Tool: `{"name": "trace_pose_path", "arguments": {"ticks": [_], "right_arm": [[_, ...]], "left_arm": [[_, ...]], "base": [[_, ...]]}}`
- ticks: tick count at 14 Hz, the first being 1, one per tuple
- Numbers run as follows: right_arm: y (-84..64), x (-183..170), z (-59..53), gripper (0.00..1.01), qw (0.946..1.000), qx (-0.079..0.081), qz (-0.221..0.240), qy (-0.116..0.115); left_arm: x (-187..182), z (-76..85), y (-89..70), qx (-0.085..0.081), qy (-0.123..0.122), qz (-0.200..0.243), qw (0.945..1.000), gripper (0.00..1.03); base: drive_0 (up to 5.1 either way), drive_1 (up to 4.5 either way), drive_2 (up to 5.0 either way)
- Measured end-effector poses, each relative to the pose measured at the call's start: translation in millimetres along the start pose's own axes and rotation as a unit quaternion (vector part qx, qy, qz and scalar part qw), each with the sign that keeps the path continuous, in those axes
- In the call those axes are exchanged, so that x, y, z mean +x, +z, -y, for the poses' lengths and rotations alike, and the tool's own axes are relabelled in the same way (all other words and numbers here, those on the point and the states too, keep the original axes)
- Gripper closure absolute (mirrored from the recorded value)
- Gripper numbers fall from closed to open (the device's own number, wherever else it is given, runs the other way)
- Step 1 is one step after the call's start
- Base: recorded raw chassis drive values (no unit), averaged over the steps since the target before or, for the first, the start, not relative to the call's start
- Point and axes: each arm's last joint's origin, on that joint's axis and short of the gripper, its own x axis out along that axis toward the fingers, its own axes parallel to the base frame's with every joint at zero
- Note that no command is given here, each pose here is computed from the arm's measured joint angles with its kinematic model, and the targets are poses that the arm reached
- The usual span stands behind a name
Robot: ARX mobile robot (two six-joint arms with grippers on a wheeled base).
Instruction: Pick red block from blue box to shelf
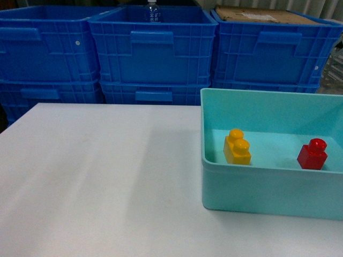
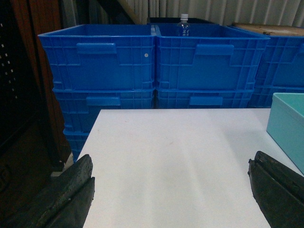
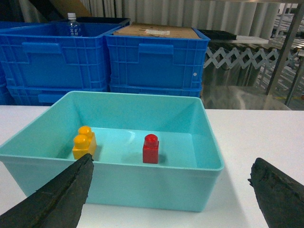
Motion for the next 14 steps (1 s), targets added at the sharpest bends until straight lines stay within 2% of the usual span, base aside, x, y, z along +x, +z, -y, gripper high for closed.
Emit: {"name": "trace_pose_path", "arguments": {"ticks": [14], "right_arm": [[0.0, 0.0, 0.0, 0.03, 1.0, 0.0, 0.0, 0.0]], "left_arm": [[0.0, 0.0, 0.0, 0.0, 0.0, 0.0, 1.0, 0.05]], "base": [[0.0, 0.0, 0.0]]}}
